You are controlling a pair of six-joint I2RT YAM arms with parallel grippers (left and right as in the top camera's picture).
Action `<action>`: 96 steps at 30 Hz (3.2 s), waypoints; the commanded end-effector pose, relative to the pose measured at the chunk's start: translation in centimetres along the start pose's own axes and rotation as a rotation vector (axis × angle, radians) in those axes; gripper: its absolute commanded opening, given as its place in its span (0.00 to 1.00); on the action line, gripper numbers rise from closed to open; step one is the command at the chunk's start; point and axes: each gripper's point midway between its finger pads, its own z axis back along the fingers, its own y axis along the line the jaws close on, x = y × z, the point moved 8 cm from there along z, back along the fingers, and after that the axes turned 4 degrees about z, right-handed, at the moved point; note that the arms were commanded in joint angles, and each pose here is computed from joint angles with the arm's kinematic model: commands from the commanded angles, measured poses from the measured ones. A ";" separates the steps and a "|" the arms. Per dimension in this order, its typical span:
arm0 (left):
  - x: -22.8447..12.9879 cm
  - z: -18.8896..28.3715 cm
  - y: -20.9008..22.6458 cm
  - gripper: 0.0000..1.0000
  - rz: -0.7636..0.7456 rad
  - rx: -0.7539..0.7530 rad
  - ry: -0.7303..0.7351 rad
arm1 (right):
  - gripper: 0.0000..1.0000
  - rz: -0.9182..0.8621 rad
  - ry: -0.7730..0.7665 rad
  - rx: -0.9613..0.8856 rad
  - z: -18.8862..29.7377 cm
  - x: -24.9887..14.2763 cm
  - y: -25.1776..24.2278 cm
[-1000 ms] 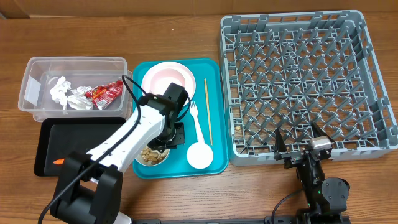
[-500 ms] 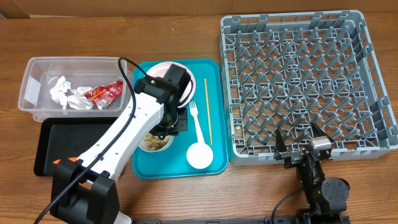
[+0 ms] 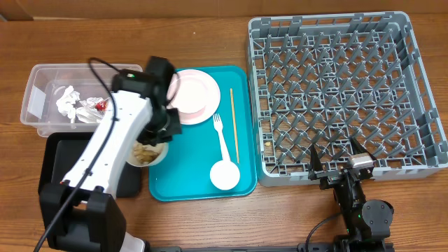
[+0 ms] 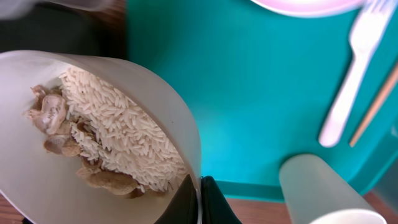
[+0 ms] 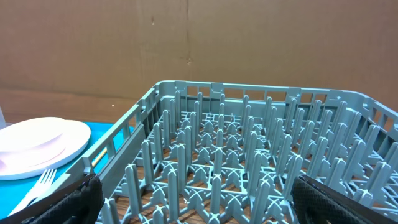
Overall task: Sort waste into correct bins and load items into the dishwasher
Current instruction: 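Lift the rice bowl with the left gripper and carry it over the black tray, then tilt the rice bowl with the left gripper to pour food onto the black tray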
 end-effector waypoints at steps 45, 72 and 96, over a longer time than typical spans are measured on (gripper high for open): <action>3.4 0.7 14.7 0.04 -0.038 -0.769 -0.134 | 1.00 0.004 -0.001 0.004 0.0 -0.3 0.1; -2.1 -1.3 21.5 0.04 0.133 -1.185 -0.495 | 1.00 0.004 -0.001 0.004 0.0 -0.3 0.1; -3.3 0.7 21.4 0.04 0.218 -1.303 -0.524 | 1.00 0.004 -0.001 0.004 0.0 -0.3 0.1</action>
